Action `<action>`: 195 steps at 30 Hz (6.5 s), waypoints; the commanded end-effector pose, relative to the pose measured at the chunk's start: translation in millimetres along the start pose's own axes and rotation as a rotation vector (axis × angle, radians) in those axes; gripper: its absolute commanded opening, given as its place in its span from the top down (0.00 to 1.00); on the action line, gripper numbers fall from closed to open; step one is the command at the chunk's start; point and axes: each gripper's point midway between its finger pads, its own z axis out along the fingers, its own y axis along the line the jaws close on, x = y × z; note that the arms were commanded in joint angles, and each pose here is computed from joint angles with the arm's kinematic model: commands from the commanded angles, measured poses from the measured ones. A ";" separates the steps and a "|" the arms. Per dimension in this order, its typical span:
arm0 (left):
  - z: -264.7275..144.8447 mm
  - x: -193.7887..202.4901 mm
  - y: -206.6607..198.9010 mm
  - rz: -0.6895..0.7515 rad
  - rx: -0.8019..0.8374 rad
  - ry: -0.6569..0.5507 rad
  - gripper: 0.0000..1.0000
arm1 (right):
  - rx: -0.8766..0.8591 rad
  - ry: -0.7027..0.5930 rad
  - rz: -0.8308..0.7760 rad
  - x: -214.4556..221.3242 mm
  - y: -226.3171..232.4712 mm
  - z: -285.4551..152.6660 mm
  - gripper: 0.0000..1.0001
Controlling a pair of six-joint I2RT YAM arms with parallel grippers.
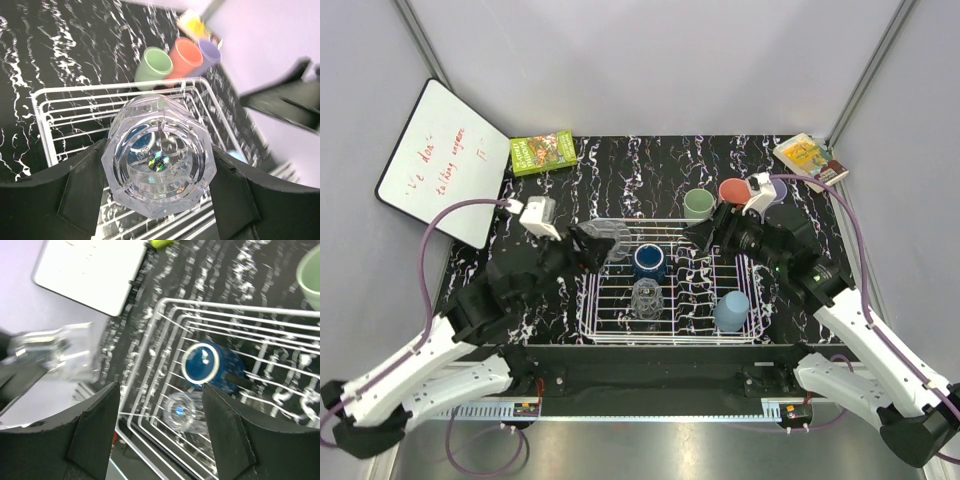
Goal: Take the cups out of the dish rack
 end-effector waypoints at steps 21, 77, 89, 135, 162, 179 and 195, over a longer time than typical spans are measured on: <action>28.5 -27.6 -68.6 -0.426 0.838 0.032 1.00 | -0.508 -0.106 0.064 -31.7 97.7 -13.4 0.28; 74.0 21.3 34.1 -0.256 0.102 0.201 0.01 | 0.041 -0.056 -0.102 -89.4 61.4 46.8 1.00; 49.6 52.4 77.2 -0.270 -0.105 0.228 0.01 | 0.442 0.105 -0.201 -88.0 -15.1 166.2 1.00; 44.3 105.1 97.9 -0.298 -0.140 0.335 0.01 | 0.777 0.482 -0.233 59.3 -175.9 276.2 1.00; 41.6 114.6 100.3 -0.315 -0.136 0.343 0.01 | 0.770 0.399 -0.333 71.8 -158.9 285.4 1.00; 42.8 117.0 100.6 -0.323 -0.137 0.350 0.01 | 0.805 0.382 -0.368 71.4 -169.5 274.5 0.85; 40.5 100.2 95.1 -0.286 -0.109 0.295 0.01 | 0.751 0.185 -0.393 -11.6 -111.8 254.2 0.43</action>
